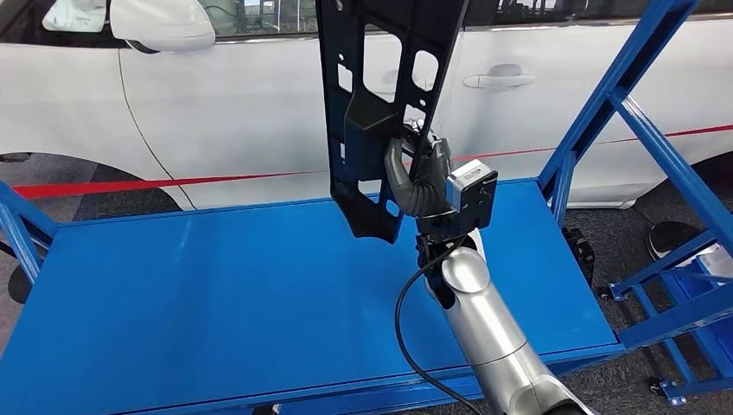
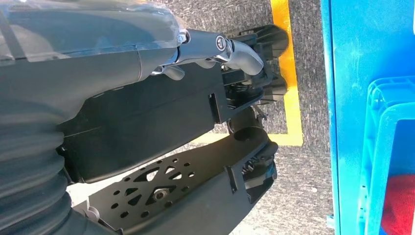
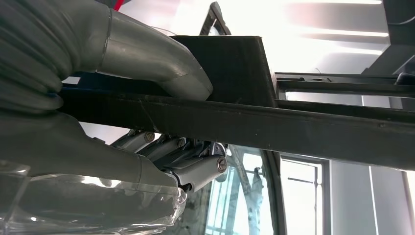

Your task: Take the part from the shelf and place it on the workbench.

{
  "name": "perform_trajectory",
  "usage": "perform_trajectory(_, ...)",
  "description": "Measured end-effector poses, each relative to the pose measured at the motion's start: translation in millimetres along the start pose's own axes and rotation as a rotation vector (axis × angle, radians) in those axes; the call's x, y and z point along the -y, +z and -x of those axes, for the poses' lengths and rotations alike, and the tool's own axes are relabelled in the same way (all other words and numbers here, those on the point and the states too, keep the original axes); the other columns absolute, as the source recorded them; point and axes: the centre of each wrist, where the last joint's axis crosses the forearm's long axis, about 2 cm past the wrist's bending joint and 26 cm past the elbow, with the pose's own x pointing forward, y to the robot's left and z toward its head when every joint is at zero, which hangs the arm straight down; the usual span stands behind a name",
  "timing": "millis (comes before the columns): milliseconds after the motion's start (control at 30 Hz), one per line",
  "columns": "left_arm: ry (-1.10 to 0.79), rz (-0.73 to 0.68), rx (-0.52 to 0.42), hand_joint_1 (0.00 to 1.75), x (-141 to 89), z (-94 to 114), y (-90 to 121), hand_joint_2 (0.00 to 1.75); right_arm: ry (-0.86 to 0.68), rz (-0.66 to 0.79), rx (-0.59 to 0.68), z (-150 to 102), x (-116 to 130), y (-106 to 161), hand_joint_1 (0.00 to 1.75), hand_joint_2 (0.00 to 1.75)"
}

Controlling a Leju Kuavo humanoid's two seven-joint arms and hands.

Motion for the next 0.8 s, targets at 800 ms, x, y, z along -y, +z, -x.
perform_trajectory(800, 0.009, -0.029, -0.027, 0.00, -0.6, -0.4, 0.0, 1.75, 0.002, 0.021, 0.006, -5.4, 4.6, -5.8, 1.75, 1.75)
